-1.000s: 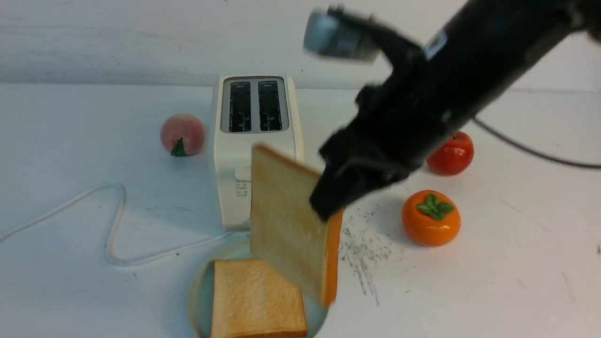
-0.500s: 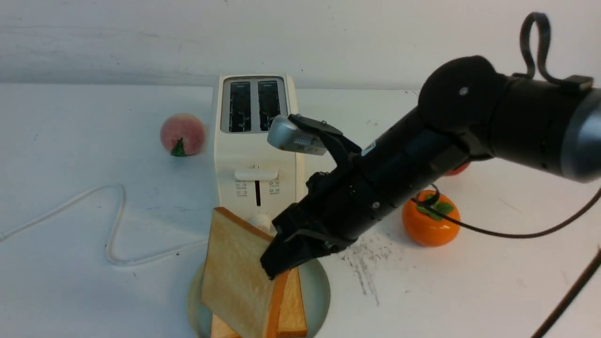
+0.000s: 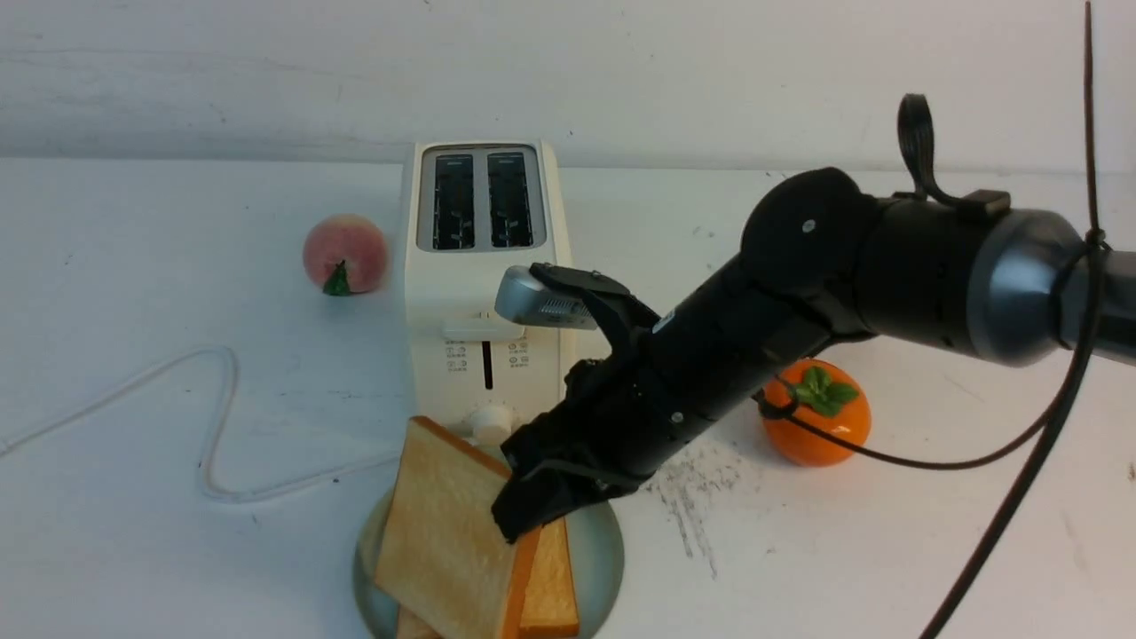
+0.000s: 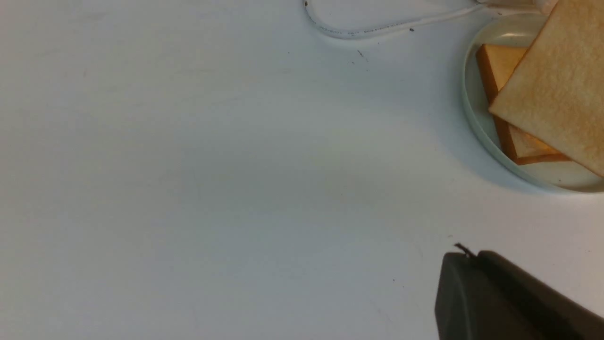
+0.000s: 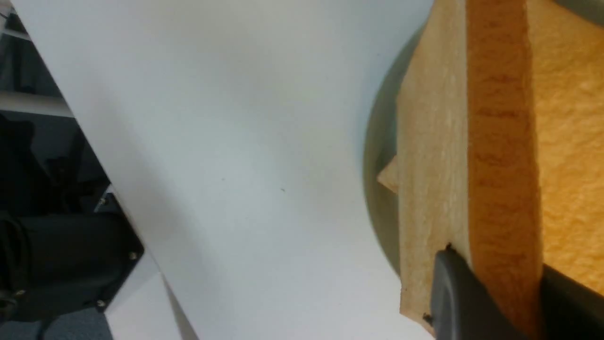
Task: Take toasted bread from bread machine on white table place on plate.
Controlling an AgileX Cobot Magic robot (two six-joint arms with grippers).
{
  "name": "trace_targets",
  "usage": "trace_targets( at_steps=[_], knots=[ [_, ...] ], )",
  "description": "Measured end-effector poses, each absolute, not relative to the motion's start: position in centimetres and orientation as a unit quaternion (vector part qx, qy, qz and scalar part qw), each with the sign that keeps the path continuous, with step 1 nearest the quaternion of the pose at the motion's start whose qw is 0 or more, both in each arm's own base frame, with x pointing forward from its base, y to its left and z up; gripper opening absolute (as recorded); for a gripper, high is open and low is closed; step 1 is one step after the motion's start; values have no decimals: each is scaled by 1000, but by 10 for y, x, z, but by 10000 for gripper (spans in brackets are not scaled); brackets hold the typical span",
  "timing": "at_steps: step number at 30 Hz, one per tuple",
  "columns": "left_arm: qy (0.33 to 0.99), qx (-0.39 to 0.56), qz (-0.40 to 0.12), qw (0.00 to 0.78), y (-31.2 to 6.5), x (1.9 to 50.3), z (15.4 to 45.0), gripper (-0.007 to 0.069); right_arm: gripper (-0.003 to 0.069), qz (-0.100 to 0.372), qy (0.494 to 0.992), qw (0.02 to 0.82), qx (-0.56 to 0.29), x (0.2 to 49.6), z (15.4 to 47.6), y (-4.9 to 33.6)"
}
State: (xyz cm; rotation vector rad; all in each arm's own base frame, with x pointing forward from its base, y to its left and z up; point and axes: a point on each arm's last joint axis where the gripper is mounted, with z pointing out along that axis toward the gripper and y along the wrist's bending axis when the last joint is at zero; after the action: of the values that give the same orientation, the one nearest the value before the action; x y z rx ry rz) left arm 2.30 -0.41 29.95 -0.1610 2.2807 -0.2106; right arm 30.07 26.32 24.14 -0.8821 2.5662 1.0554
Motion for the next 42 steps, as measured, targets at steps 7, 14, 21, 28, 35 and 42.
trace_targets(
  at_steps=[7,14,21,28,35,42],
  knots=[
    [906,-64,-84,410,-4,23,299,-14,221,304,890,128,-313,306,235,256],
    [906,-64,-84,410,-4,23,299,-14,519,239,907,132,-322,308,234,245],
    [906,-64,-84,410,-4,23,299,-14,624,167,925,191,-282,297,290,218],
    [906,-64,-84,410,-4,23,299,-14,300,80,930,253,-254,253,364,167],
    [902,-64,-85,417,-4,24,301,-14,-17,86,902,381,-187,189,437,112],
    [892,-63,-89,439,-5,27,304,-14,-15,136,837,514,-131,119,439,62]
  ],
)
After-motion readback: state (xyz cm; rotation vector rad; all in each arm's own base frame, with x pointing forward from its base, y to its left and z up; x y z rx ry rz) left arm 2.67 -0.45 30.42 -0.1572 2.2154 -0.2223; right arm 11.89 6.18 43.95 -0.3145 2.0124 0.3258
